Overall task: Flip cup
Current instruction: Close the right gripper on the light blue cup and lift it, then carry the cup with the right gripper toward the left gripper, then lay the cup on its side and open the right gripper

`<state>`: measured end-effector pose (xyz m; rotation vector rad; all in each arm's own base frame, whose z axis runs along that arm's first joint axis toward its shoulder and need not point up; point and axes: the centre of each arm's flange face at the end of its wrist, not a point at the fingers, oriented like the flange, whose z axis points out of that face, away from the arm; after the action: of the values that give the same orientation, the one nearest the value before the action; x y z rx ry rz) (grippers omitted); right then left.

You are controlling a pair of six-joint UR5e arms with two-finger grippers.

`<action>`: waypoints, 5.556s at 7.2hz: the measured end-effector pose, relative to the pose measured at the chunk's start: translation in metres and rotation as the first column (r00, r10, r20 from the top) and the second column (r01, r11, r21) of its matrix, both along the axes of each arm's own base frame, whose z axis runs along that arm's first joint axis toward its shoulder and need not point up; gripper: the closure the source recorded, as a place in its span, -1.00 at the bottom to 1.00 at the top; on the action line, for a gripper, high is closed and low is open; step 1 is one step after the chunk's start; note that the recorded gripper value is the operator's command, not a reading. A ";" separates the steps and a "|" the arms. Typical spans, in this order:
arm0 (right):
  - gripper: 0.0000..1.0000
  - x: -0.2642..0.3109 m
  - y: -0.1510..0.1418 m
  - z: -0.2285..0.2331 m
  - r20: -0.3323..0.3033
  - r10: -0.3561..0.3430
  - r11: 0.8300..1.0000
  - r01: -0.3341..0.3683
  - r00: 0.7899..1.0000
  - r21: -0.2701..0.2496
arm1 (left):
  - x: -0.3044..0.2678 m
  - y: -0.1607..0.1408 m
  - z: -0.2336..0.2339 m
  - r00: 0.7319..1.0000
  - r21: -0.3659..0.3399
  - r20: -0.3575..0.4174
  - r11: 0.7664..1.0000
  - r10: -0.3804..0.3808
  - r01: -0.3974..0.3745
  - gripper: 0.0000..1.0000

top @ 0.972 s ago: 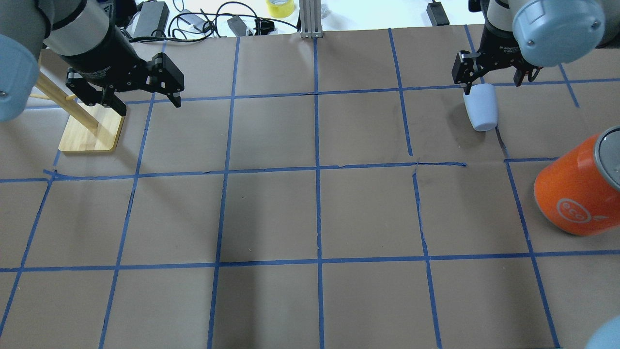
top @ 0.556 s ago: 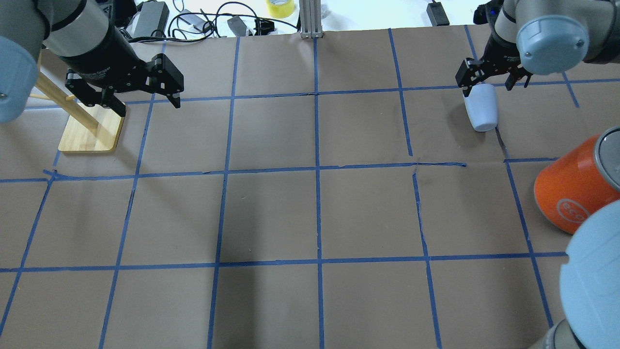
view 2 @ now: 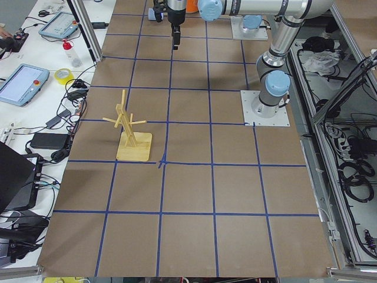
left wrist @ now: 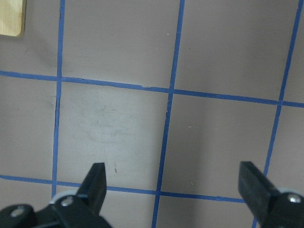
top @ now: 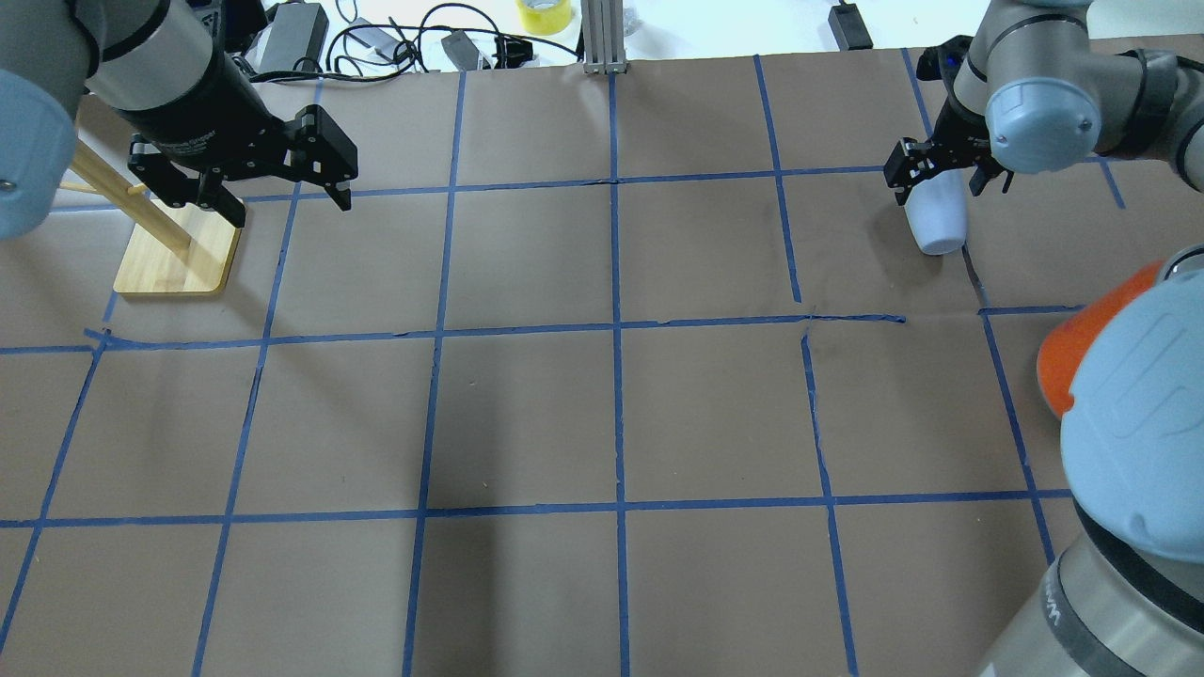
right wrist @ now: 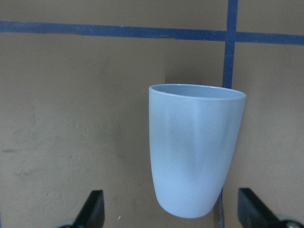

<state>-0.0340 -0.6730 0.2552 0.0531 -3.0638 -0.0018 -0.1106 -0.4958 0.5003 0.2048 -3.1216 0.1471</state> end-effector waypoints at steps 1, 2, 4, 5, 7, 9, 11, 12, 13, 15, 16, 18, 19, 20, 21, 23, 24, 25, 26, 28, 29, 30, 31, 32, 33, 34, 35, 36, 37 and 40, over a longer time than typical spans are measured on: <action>-1.00 -0.007 -0.001 -0.010 0.003 -0.010 1.000 0.010 1.000 0.012 | 0.000 0.000 0.000 1.000 0.001 0.000 1.000 0.000 0.000 -1.00; -1.00 -0.011 -0.003 -0.019 0.008 -0.015 1.000 0.015 1.000 0.022 | 0.000 0.000 0.000 1.000 0.000 0.000 1.000 0.000 0.000 -1.00; -1.00 -0.013 -0.006 -0.034 0.017 -0.018 0.999 0.018 1.000 0.033 | 0.000 -0.001 0.000 1.000 0.000 0.000 1.000 0.000 0.000 -1.00; -1.00 -0.014 -0.008 -0.041 0.019 -0.019 0.999 0.019 1.000 0.036 | 0.000 0.000 0.000 1.000 0.001 0.001 1.000 0.000 0.000 -1.00; -1.00 -0.014 -0.010 -0.053 0.023 -0.021 0.999 0.020 1.000 0.048 | 0.000 -0.001 0.000 1.000 0.000 0.000 1.000 0.000 0.000 -1.00; -1.00 -0.019 -0.012 -0.062 0.024 -0.027 0.998 0.025 0.999 0.057 | 0.000 -0.001 0.000 1.000 0.000 -0.001 1.000 0.000 0.000 -1.00; -0.78 -0.030 -0.016 -0.070 0.021 -0.038 0.998 0.037 0.999 0.044 | 0.000 -0.001 0.000 1.000 0.000 -0.001 1.000 0.000 0.000 -1.00; 0.06 -0.033 -0.020 -0.073 0.015 -0.040 0.999 0.040 0.999 0.020 | 0.000 -0.001 0.000 1.000 -0.001 0.000 1.000 -0.001 0.001 -1.00; 0.55 -0.034 -0.022 -0.074 0.016 -0.044 0.999 0.044 0.999 0.006 | 0.000 -0.001 0.001 1.000 -0.001 0.000 1.000 0.000 0.000 -1.00; 0.64 -0.033 -0.023 -0.071 0.029 -0.051 0.999 0.051 0.998 -0.006 | 0.000 -0.001 0.001 1.000 -0.001 0.000 1.000 0.000 0.000 -1.00; 0.64 -0.030 -0.023 -0.063 0.031 -0.047 0.999 0.048 0.998 -0.014 | 0.000 -0.001 0.001 1.000 -0.001 0.001 1.000 -0.001 0.001 -1.00; 0.65 -0.005 -0.020 -0.032 0.028 -0.001 0.999 0.001 1.000 -0.034 | 0.000 -0.001 0.000 1.000 -0.001 0.000 1.000 -0.001 0.001 -1.00; 0.65 0.031 -0.018 -0.014 0.024 0.059 0.997 -0.058 0.998 -0.048 | 0.000 -0.001 0.000 1.000 0.000 0.001 1.000 -0.001 0.001 -1.00; 0.65 0.079 -0.014 0.003 0.017 0.143 0.988 -0.142 0.990 -0.067 | 0.000 -0.001 0.000 1.000 0.000 0.001 1.000 -0.001 0.001 -1.00; 0.65 0.129 -0.008 0.013 0.010 0.230 0.970 -0.228 0.973 -0.084 | 0.000 -0.001 0.000 1.000 0.000 0.001 1.000 0.000 0.000 -1.00; 0.63 0.213 0.005 0.016 -0.012 0.408 0.906 -0.406 0.913 -0.123 | 0.000 0.000 0.000 1.000 0.000 0.001 1.000 0.000 0.000 -1.00; 0.60 0.248 0.010 0.010 -0.031 0.542 0.830 -0.540 0.840 -0.140 | 0.000 0.000 0.000 1.000 0.001 0.001 1.000 0.000 0.000 -1.00; 0.58 0.285 0.016 0.002 -0.056 0.664 0.731 -0.663 0.746 -0.164 | 0.000 0.000 -0.001 1.000 0.001 0.001 1.000 0.000 0.000 -1.00; 0.52 0.324 0.027 -0.003 -0.079 0.754 0.633 -0.753 0.652 -0.178 | 0.000 0.000 -0.001 1.000 0.001 0.001 1.000 -0.001 0.001 -1.00; 0.53 0.396 0.054 -0.015 -0.147 0.884 0.414 -0.888 0.445 -0.202 | 0.000 -0.001 0.000 1.000 0.000 0.001 1.000 0.000 0.000 -1.00; 0.54 0.423 0.064 -0.028 -0.189 0.929 0.281 -0.939 0.318 -0.198 | 0.000 0.000 0.001 1.000 -0.002 0.001 1.000 0.000 0.000 -1.00; 0.55 0.443 0.074 -0.041 -0.223 0.956 0.151 -0.972 0.190 -0.179 | 0.000 0.000 0.003 1.000 -0.005 0.002 1.000 0.000 0.000 -1.00; 0.55 0.457 0.081 -0.050 -0.244 0.968 0.026 -0.989 0.062 -0.148 | 0.000 0.001 0.006 1.000 -0.011 0.003 1.000 0.001 -0.001 -1.00; 0.54 0.463 0.085 -0.054 -0.256 0.966 -0.067 -0.991 -0.036 -0.116 | 0.000 0.002 0.010 1.000 -0.019 0.003 1.000 0.005 -0.005 -1.00; 0.51 0.464 0.087 -0.056 -0.260 0.960 -0.130 -0.987 -0.103 -0.089 | 0.000 0.002 0.016 1.000 -0.030 0.002 1.000 0.010 -0.010 -1.00; 0.46 0.464 0.088 -0.060 -0.254 0.957 -0.159 -0.985 -0.136 -0.073 | 0.000 0.003 0.020 1.000 -0.035 0.000 0.999 0.016 -0.016 -1.00; 0.44 0.464 0.090 -0.063 -0.248 0.957 -0.171 -0.983 -0.150 -0.065 | 0.000 0.004 0.022 1.000 -0.032 -0.003 0.999 0.024 -0.025 -1.00; 0.21 0.463 0.091 -0.065 -0.234 0.960 -0.175 -0.983 -0.157 -0.059 | -0.001 0.005 0.023 0.999 -0.028 -0.011 0.998 0.052 -0.053 -1.00; -0.13 0.463 0.093 -0.068 -0.213 0.964 -0.176 -0.983 -0.160 -0.054 | -0.002 0.005 0.022 0.996 -0.025 -0.018 0.996 0.089 -0.090 -1.00; -1.00 0.464 0.094 -0.070 -0.199 0.966 -0.178 -0.982 -0.163 -0.059 | -0.002 0.004 0.018 0.999 -0.015 -0.013 0.999 0.041 -0.041 -1.00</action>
<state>0.4298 -0.5792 0.1854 2.3135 -1.8805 0.3729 -0.1125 -0.4914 0.5182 0.2683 -3.1037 0.1690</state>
